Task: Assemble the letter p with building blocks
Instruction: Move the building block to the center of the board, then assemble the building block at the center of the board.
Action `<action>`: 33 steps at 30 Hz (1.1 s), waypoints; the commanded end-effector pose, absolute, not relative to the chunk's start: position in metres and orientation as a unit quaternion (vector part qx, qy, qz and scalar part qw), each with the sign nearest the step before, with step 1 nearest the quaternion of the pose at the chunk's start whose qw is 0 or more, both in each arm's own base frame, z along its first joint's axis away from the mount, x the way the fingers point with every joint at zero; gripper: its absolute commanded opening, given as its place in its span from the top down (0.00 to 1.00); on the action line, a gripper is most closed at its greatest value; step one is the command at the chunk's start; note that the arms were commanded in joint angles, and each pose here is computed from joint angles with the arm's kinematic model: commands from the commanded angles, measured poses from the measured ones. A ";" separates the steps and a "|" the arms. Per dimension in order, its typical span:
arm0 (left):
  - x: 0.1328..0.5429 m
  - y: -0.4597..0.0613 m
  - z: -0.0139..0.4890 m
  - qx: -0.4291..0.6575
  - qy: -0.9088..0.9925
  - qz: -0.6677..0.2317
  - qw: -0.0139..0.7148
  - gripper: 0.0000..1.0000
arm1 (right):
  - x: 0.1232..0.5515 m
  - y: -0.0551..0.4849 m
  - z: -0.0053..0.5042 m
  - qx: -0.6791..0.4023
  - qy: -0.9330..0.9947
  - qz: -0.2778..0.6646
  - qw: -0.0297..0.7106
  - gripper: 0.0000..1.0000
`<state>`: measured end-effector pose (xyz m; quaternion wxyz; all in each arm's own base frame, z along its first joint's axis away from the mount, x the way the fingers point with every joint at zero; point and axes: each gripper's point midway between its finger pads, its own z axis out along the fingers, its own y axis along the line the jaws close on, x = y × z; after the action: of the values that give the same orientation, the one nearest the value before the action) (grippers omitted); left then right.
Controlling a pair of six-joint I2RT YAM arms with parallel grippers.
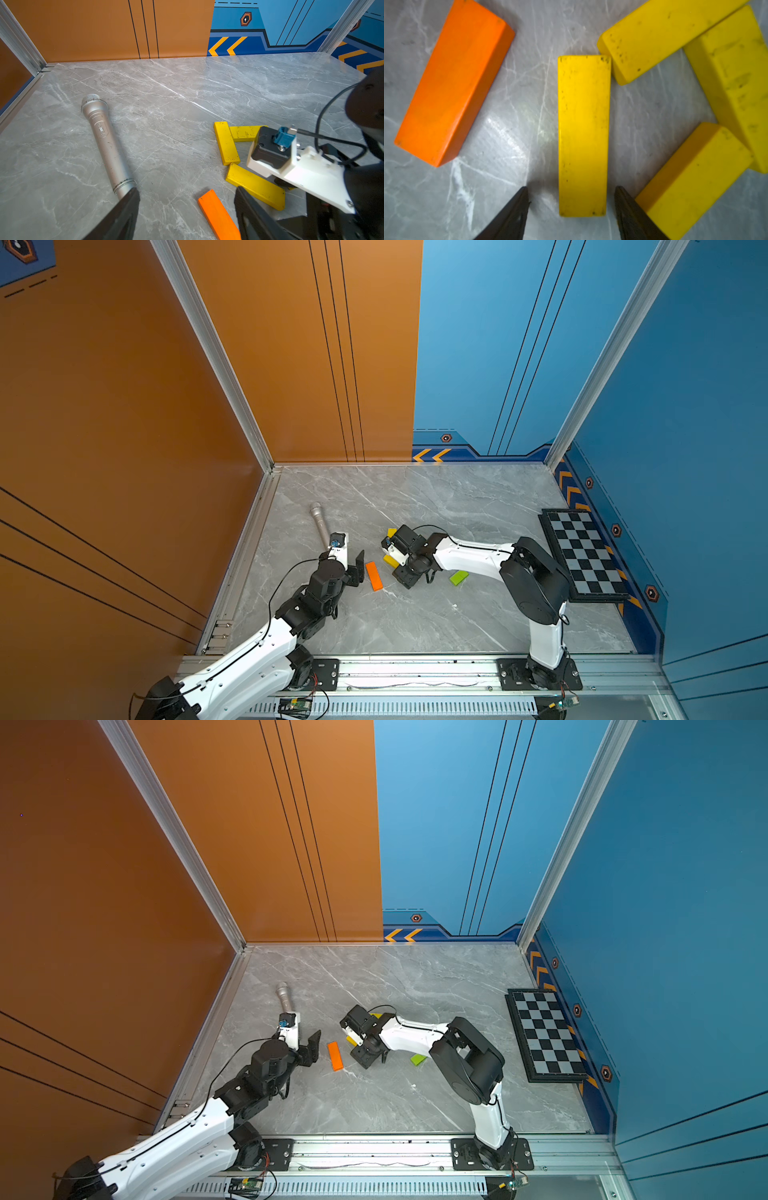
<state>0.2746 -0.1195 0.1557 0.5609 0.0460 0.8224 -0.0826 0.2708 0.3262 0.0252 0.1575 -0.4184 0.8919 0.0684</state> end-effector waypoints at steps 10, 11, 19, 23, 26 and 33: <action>0.274 -0.120 0.152 0.046 0.824 -0.093 0.558 0.26 | 0.247 0.316 0.084 -0.329 0.902 0.179 0.216 0.33; 0.273 -0.121 0.152 0.048 0.824 -0.095 0.557 0.26 | 0.246 0.313 0.083 -0.322 0.904 0.181 0.217 0.34; 0.276 -0.127 0.147 0.059 0.829 -0.099 0.547 0.26 | 0.233 0.292 0.064 -0.301 0.912 0.165 0.224 0.50; 0.276 -0.129 0.145 0.061 0.830 -0.100 0.545 0.26 | 0.225 0.295 0.056 -0.304 0.909 0.175 0.224 0.65; 0.277 -0.129 0.144 0.059 0.831 -0.099 0.544 0.26 | 0.226 0.300 0.052 -0.297 0.909 0.186 0.225 0.75; 0.277 -0.128 0.145 0.059 0.830 -0.100 0.546 0.26 | 0.229 0.315 0.037 -0.289 0.910 0.207 0.214 1.00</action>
<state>0.2762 -0.1290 0.1454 0.5452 0.0616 0.8307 -0.0946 0.2277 0.3053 0.0433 0.2172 -0.2943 0.9106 0.1925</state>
